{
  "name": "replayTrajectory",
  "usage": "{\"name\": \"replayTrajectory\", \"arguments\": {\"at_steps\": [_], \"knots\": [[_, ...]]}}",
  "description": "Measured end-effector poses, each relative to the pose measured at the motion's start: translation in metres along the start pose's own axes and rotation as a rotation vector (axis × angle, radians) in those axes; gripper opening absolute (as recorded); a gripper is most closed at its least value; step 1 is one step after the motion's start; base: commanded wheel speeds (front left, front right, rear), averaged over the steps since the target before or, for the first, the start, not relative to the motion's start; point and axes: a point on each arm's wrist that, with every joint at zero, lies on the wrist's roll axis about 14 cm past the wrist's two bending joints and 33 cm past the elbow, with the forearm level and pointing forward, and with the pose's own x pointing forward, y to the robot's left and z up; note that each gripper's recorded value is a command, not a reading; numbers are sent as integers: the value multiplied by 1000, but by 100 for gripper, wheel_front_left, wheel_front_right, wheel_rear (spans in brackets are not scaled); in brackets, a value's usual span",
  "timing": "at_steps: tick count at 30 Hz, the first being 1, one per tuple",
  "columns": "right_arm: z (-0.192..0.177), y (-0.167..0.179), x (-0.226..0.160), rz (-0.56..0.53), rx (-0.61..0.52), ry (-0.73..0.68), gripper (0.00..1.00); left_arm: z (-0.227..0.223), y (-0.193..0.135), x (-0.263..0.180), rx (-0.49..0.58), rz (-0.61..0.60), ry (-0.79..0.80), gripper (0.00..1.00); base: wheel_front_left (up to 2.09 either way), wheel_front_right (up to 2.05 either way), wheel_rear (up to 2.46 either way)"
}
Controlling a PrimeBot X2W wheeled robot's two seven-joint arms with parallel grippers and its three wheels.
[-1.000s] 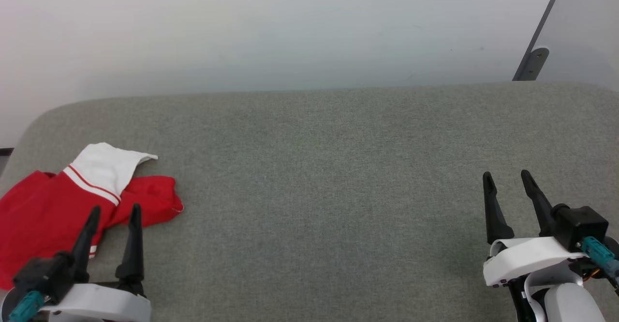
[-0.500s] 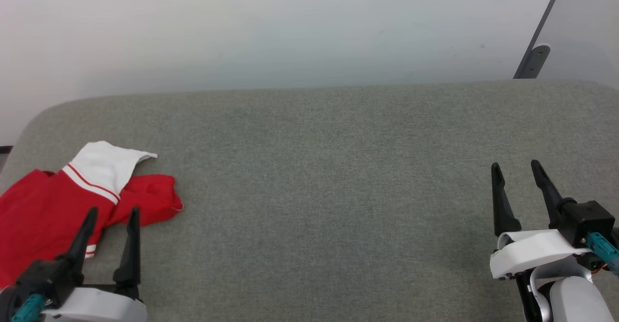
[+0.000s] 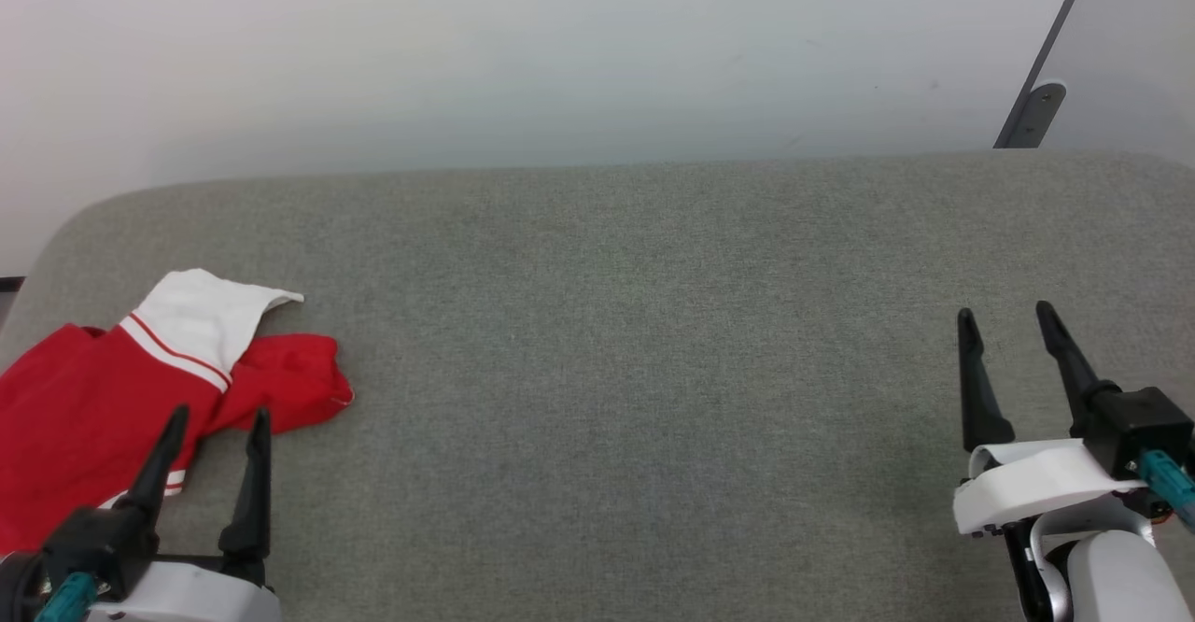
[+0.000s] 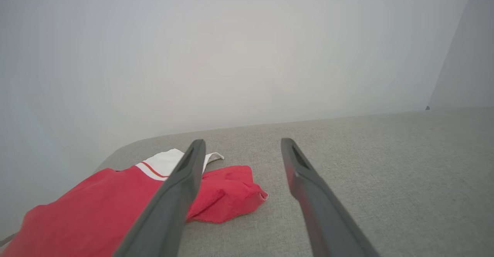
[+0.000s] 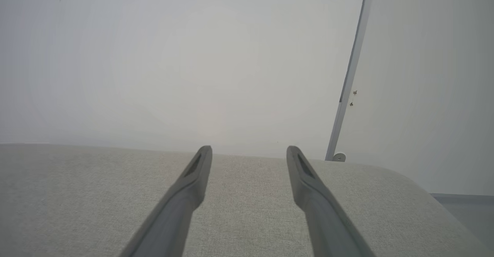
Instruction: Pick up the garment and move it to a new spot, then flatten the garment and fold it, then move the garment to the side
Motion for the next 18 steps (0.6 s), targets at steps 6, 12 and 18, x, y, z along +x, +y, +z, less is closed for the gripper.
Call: {"name": "replayTrajectory", "arguments": {"at_steps": [6,12,18], "knots": [[3,-6,0,-16,-2,-13,100,-1,1,-1,2,0,0,100,0,0,0],[4,-7,0,-20,-1,-15,100,-2,3,-2,-11,8,3,100,0,0,0],[3,-6,-1,-18,4,-12,100,-2,1,-1,-15,4,2,100,0,0,0]]}}
